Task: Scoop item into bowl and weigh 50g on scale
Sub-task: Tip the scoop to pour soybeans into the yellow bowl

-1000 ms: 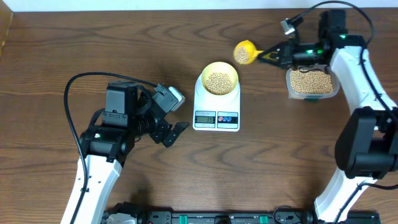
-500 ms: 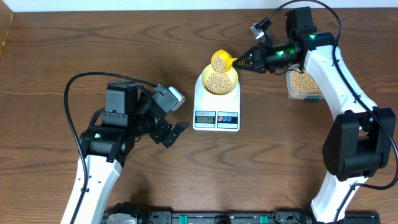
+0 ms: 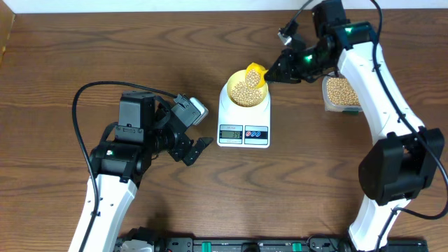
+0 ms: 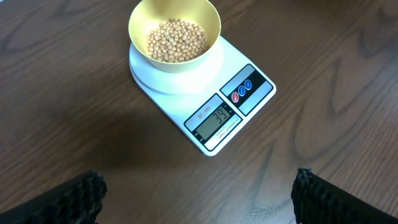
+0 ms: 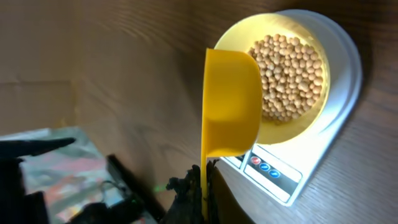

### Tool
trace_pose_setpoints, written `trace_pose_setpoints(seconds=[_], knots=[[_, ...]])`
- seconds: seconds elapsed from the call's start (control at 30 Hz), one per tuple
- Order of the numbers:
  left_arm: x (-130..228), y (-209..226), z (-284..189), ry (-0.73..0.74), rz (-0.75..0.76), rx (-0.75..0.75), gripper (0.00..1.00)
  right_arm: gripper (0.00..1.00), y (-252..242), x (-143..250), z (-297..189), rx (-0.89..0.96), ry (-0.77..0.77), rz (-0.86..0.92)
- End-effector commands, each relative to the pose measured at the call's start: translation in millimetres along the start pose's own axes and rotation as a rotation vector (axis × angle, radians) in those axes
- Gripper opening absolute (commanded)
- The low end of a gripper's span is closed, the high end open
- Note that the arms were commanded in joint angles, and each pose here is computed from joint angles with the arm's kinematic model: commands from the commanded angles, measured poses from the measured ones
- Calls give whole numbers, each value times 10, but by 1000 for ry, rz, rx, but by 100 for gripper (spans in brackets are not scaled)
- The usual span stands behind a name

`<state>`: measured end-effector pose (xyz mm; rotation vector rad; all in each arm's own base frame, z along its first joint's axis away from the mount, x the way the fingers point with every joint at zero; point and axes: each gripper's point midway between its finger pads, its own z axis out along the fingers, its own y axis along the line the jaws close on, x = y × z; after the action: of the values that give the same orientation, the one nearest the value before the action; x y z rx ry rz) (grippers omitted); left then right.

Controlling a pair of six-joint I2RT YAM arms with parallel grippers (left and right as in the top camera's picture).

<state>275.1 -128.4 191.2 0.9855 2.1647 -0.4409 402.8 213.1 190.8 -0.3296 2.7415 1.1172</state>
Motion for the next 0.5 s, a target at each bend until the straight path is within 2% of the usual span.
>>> trace_pose_setpoints(seconds=[0.0,0.47], knots=[[7,-5,-2,-1,9,6,98,1,25,-24,-5,89,-9,-84],[7,-5,-2,-1,8,6,98,1,5,7,203,289,14,-274]])
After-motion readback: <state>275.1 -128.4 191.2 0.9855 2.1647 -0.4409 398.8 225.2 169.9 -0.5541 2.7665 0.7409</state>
